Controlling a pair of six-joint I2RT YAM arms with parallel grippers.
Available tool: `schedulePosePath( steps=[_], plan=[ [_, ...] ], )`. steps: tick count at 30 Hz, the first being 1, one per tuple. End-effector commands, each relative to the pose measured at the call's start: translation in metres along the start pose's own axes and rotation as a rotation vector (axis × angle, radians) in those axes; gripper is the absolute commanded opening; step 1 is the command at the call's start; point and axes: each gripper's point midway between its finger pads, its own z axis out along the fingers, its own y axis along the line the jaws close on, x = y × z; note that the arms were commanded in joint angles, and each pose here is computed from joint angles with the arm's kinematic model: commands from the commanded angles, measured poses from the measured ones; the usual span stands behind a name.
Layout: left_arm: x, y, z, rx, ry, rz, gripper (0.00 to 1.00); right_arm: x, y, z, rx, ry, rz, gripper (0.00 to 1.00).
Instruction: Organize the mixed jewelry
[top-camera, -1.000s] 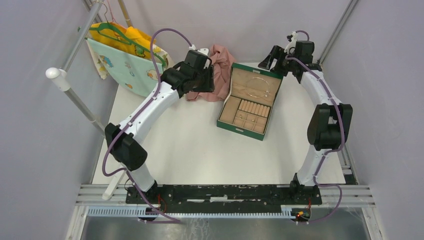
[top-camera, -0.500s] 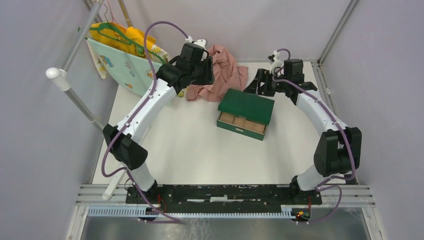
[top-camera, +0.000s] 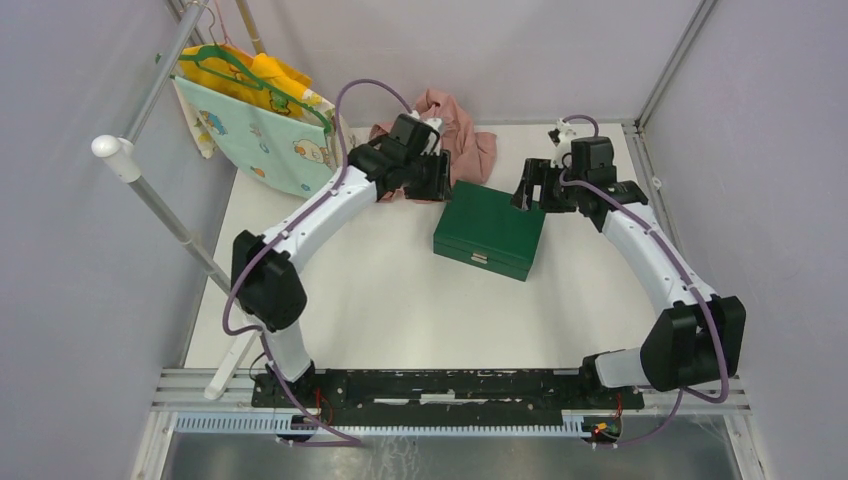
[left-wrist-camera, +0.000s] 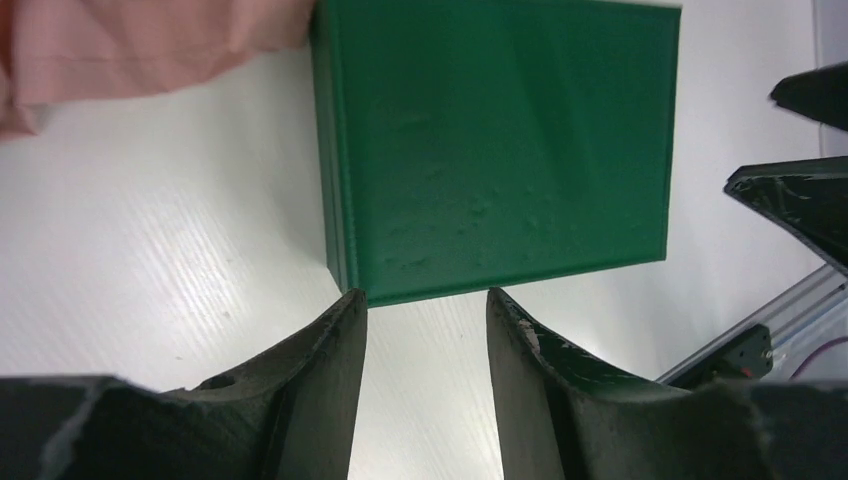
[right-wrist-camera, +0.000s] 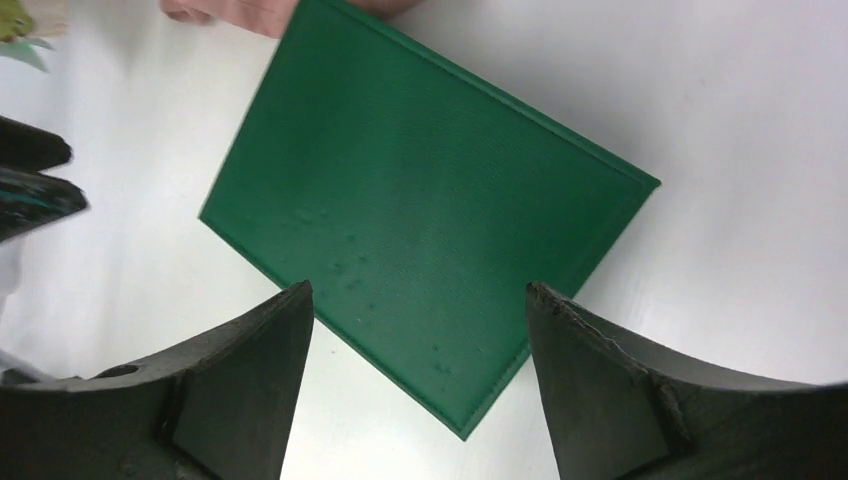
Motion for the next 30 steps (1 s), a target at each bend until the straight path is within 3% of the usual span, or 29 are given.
schedulePosePath(
  steps=[1, 10, 16, 19, 23, 30],
  plan=[
    [0.025, -0.027, 0.021, 0.070, 0.071, 0.023, 0.53, 0.000, -0.011, -0.015, 0.178, -0.007, -0.092, 0.82],
    [0.047, -0.035, 0.044, 0.054, 0.128, 0.057, 0.52, 0.022, 0.011, -0.007, 0.222, 0.029, -0.138, 0.80],
    [0.126, 0.009, 0.091, -0.078, 0.263, 0.087, 0.51, 0.130, -0.042, 0.031, 0.386, 0.220, -0.169, 0.78],
    [0.160, 0.032, 0.102, -0.161, 0.349, 0.118, 0.49, 0.175, -0.069, 0.029, 0.470, 0.349, -0.182, 0.78],
    [0.136, 0.019, 0.087, -0.173, 0.291, 0.164, 0.49, 0.126, -0.054, 0.014, 0.468, 0.218, -0.205, 0.79],
    [0.010, -0.041, 0.017, -0.073, -0.016, 0.171, 0.52, -0.026, 0.006, -0.038, 0.415, -0.184, -0.202, 0.83]
  ],
)
